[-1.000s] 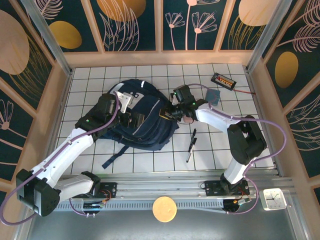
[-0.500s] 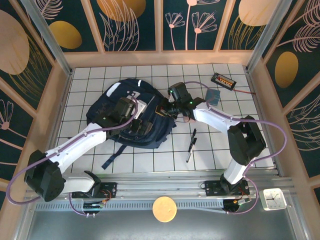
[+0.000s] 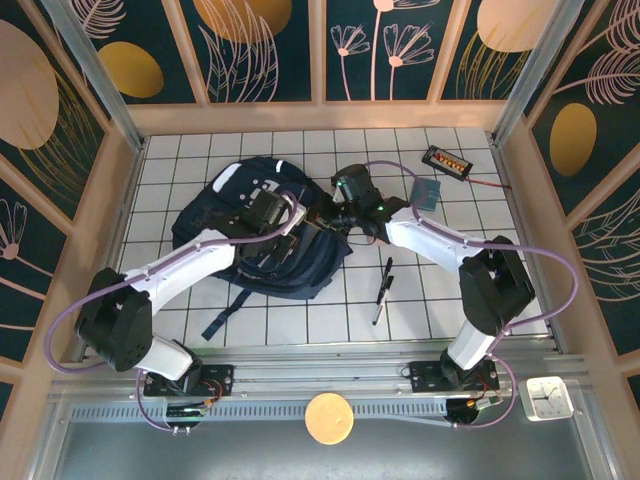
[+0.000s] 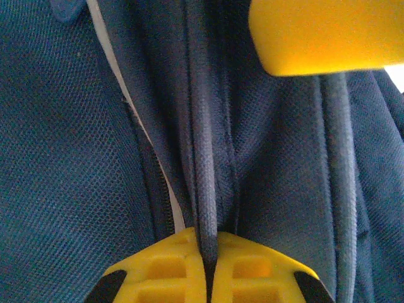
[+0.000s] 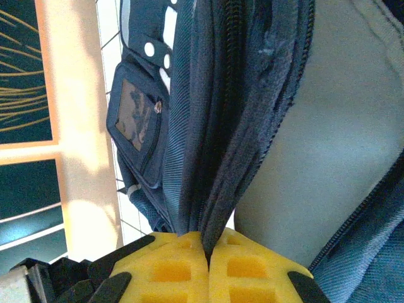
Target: Pack the student bag
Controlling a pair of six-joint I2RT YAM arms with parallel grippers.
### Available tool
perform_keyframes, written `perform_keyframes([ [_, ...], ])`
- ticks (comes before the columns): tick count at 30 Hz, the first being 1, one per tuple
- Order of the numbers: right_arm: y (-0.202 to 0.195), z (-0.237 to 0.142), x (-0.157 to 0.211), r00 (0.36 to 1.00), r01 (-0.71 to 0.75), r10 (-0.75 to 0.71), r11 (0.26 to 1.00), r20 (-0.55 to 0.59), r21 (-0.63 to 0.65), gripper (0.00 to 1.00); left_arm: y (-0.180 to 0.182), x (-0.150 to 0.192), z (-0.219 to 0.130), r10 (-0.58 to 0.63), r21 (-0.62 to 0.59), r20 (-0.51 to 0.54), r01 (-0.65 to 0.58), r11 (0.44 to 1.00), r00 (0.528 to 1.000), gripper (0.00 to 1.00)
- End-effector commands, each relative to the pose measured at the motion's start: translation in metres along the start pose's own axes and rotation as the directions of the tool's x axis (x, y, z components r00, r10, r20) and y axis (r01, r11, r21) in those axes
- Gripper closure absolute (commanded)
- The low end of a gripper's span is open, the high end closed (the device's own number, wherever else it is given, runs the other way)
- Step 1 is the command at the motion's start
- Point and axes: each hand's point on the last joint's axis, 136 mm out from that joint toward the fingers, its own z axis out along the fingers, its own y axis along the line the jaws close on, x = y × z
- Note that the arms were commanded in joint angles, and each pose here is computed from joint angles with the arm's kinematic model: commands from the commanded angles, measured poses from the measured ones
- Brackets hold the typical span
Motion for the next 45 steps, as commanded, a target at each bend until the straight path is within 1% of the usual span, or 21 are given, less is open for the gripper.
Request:
perform_keyframes([
  [1, 0.025, -0.032, -0.011, 0.997, 0.050, -0.047, 0.998, 0.063, -0.048, 0.40, 0.008, -0.022, -0.016, -0.004, -0.032, 0.045, 0.005, 0.999, 0.999, 1.00],
  [2, 0.018, -0.038, -0.014, 0.996, 0.052, -0.050, 0.998, 0.080, -0.027, 0.20, 0.008, -0.029, -0.028, -0.003, -0.031, 0.077, 0.006, 1.000, 0.997, 1.00],
  [4, 0.011, -0.048, -0.019, 0.994, 0.056, -0.053, 0.998, 0.096, -0.023, 0.03, 0.004, -0.042, -0.051, 0.018, -0.010, 0.138, -0.017, 1.000, 0.990, 1.00],
  [8, 0.012, -0.051, -0.025, 0.994, 0.084, -0.080, 0.995, 0.078, -0.051, 0.01, -0.015, -0.046, -0.078, 0.091, 0.084, 0.194, -0.109, 0.990, 0.977, 1.00],
  [13, 0.035, -0.033, -0.034, 0.996, 0.088, -0.083, 0.987, 0.046, -0.137, 0.01, -0.022, -0.024, -0.074, 0.154, 0.128, 0.147, -0.173, 0.977, 0.977, 1.00],
  [17, 0.047, -0.013, -0.045, 0.996, 0.085, -0.081, 0.984, 0.031, -0.159, 0.01, -0.025, -0.023, -0.077, 0.164, 0.138, 0.170, -0.188, 0.972, 0.972, 1.00],
  [19, 0.050, -0.005, -0.047, 0.997, 0.075, -0.071, 0.985, 0.026, -0.157, 0.10, -0.024, -0.024, -0.076, 0.163, 0.132, 0.172, -0.187, 0.973, 0.971, 1.00],
  [20, 0.052, -0.002, -0.048, 0.998, 0.066, -0.062, 0.984, 0.026, -0.167, 0.22, -0.023, -0.025, -0.076, 0.161, 0.124, 0.173, -0.183, 0.975, 0.972, 1.00],
  [21, 0.055, -0.001, -0.049, 0.998, 0.057, -0.053, 0.982, 0.030, -0.180, 0.38, -0.021, -0.026, -0.076, 0.155, 0.113, 0.175, -0.176, 0.978, 0.972, 1.00],
  [22, 0.056, 0.000, -0.048, 0.999, 0.047, -0.042, 0.981, 0.033, -0.188, 0.59, -0.017, -0.028, -0.076, 0.144, 0.094, 0.179, -0.163, 0.982, 0.973, 0.96],
  [23, 0.057, 0.000, -0.048, 0.999, 0.043, -0.036, 0.980, 0.039, -0.193, 0.76, -0.014, -0.031, -0.079, 0.131, 0.073, 0.191, -0.147, 0.986, 0.973, 0.61],
  [24, 0.058, 0.000, -0.048, 0.999, 0.040, -0.032, 0.980, 0.043, -0.193, 0.92, -0.009, -0.034, -0.083, 0.117, 0.050, 0.210, -0.130, 0.990, 0.971, 0.05],
  [25, 0.059, 0.000, -0.049, 0.998, 0.040, -0.031, 0.981, 0.049, -0.190, 1.00, -0.005, -0.038, -0.089, 0.096, 0.023, 0.239, -0.105, 0.994, 0.966, 0.01],
  [27, 0.063, -0.001, -0.051, 0.998, 0.038, -0.028, 0.980, 0.056, -0.195, 1.00, -0.003, -0.043, -0.108, 0.087, 0.010, 0.328, -0.096, 0.995, 0.940, 0.01],
  [30, 0.074, -0.002, -0.054, 0.998, 0.043, -0.031, 0.978, 0.060, -0.204, 1.00, -0.009, -0.054, -0.147, 0.063, 0.035, 0.476, -0.090, 0.995, 0.877, 0.01],
  [31, 0.077, -0.002, -0.055, 0.998, 0.046, -0.034, 0.979, 0.062, -0.200, 1.00, -0.011, -0.053, -0.146, 0.050, 0.053, 0.471, -0.085, 0.995, 0.881, 0.01],
  [34, 0.089, -0.003, -0.057, 0.997, 0.057, -0.044, 0.979, 0.069, -0.195, 1.00, -0.016, -0.038, -0.117, 0.032, 0.084, 0.335, -0.063, 0.994, 0.942, 0.01],
  [36, 0.097, -0.005, -0.058, 0.997, 0.055, -0.041, 0.978, 0.073, -0.203, 1.00, -0.006, -0.033, -0.102, 0.015, 0.026, 0.284, -0.024, 0.999, 0.959, 0.01],
  [40, 0.104, -0.007, -0.058, 0.997, 0.042, -0.027, 0.976, 0.073, -0.212, 1.00, -0.002, -0.045, -0.097, -0.035, 0.012, 0.324, 0.033, 0.999, 0.945, 0.01],
  [42, 0.106, -0.007, -0.057, 0.997, 0.032, -0.017, 0.977, 0.073, -0.212, 1.00, 0.001, -0.046, -0.087, -0.049, -0.010, 0.299, 0.055, 0.998, 0.953, 0.01],
  [45, 0.109, -0.011, -0.058, 0.997, 0.010, 0.007, 0.976, 0.077, -0.219, 1.00, 0.018, -0.040, -0.069, -0.081, -0.117, 0.251, 0.113, 0.987, 0.965, 0.01],
])
